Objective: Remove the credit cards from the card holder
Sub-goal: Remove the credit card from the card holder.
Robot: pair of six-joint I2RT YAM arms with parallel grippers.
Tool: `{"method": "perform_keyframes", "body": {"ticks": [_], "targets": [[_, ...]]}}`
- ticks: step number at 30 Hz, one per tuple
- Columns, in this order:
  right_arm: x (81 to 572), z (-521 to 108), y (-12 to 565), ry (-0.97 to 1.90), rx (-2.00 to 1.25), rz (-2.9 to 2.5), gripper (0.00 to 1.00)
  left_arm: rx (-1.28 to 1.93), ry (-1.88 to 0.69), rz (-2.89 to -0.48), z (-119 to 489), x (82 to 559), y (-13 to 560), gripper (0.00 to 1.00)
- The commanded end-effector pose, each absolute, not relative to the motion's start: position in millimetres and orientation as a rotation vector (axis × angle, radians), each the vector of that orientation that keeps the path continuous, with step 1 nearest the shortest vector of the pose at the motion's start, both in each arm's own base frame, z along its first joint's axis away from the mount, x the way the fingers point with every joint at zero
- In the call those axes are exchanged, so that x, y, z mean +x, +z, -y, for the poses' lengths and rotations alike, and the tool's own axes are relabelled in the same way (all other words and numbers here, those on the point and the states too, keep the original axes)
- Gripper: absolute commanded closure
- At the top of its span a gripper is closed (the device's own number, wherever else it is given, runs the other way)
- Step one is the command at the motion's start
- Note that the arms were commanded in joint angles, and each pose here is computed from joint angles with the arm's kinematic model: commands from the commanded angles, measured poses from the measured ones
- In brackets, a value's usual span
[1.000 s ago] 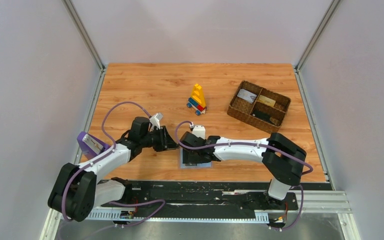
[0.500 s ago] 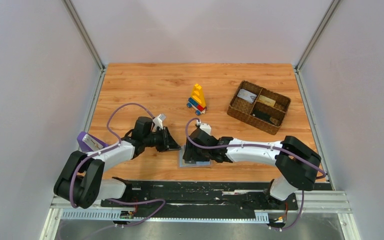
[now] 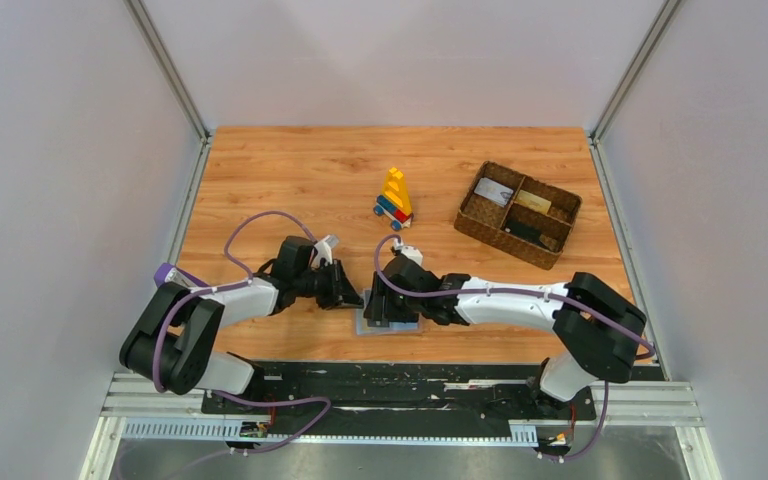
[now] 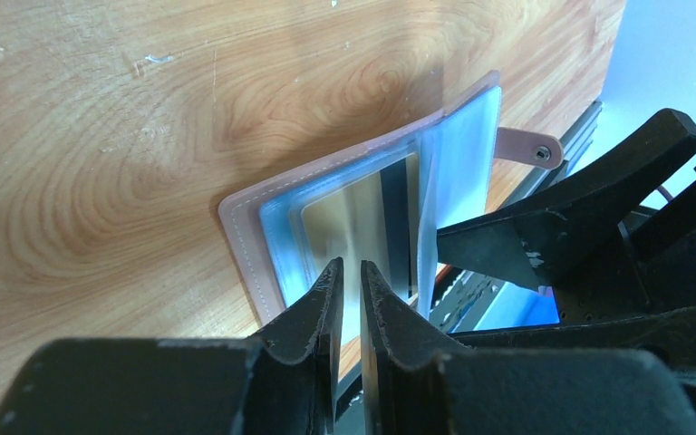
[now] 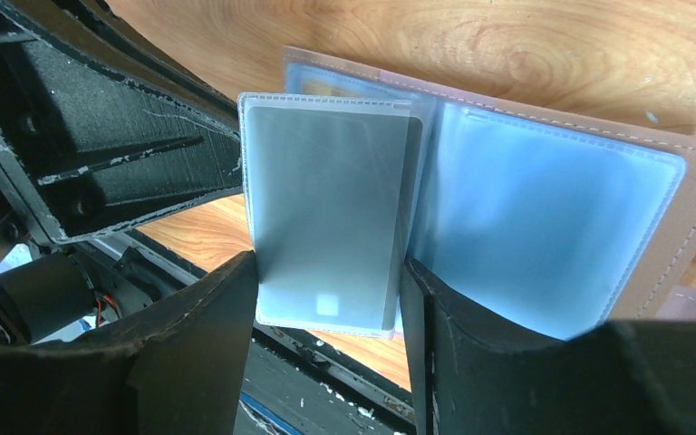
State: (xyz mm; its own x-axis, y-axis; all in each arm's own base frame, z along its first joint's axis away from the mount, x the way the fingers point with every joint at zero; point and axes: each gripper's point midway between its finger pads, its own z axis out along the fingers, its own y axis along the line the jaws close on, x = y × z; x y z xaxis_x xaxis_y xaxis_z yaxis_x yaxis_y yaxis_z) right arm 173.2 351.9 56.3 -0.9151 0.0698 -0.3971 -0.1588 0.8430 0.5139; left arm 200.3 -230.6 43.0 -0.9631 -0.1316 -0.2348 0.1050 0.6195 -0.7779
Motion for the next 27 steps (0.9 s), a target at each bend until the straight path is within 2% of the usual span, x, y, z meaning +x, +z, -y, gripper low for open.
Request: {"method": "perform_keyframes", "body": {"ticks": [1,11,23,27], "targets": [[180,-360,84,0.909,-0.052,-2.527,0.45,0.019,-1.259,-2.517,237,214,57,0.8],[173,-361,85,1.021,-0.052,-2.531,0.45,0.049,-1.322,-2.486,246,212,62,0.79],[175,-353,83,0.953,-0.033,-2.556,0.33,0.111,-1.438,-2.442,264,203,79,0.79],[176,-350,85,0.932,-0.035,-2.553,0.36,0.116,-1.438,-2.442,267,203,79,0.79]]}}
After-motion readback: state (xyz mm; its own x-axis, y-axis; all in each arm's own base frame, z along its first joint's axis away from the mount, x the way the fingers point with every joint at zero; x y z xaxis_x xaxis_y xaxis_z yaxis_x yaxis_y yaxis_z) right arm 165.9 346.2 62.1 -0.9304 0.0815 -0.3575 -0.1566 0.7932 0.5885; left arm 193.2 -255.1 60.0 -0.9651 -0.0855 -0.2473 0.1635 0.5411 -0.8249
